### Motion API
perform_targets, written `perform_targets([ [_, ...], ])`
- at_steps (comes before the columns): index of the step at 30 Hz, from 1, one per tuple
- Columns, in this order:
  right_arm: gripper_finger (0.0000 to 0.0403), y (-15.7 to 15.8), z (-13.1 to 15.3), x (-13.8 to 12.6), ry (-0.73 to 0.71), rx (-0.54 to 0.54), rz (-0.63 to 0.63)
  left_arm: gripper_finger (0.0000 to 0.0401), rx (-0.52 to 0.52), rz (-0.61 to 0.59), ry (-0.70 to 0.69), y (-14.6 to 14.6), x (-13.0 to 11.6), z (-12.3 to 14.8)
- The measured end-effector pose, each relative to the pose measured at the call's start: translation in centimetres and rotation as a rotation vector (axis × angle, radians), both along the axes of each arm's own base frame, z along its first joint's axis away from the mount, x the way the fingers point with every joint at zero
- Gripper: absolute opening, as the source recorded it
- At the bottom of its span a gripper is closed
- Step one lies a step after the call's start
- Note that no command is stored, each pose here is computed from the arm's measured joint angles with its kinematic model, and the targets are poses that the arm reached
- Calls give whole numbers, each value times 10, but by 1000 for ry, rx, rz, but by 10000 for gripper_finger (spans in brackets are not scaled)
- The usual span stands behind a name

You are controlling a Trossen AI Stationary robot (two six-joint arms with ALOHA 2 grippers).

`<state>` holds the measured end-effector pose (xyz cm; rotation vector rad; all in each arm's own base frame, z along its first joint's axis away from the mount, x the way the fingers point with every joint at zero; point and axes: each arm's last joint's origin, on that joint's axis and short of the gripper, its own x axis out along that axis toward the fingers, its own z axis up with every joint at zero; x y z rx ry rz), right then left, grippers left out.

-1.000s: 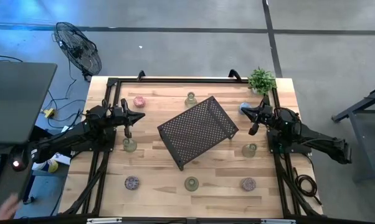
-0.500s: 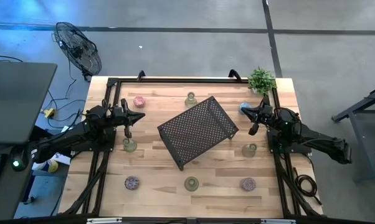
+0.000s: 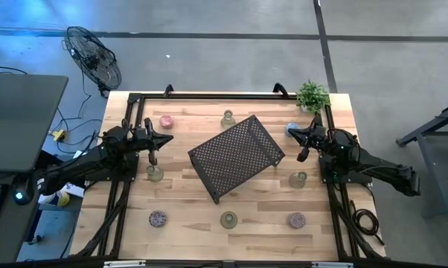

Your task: Pick & Place candle stick holders

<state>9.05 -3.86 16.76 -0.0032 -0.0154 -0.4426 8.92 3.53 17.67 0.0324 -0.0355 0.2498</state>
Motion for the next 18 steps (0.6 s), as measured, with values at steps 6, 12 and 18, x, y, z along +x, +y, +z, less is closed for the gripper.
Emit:
perform_targets([
  [6, 0, 0, 0, 0, 1, 1, 0, 0, 1, 0, 0, 0, 0, 0],
  [12, 0, 0, 0, 0, 0, 0, 0, 0, 320, 207, 62, 5, -2, 4],
  [18, 0, 0, 0, 0, 0, 0, 0, 0, 393, 386, 132, 9, -5, 4],
])
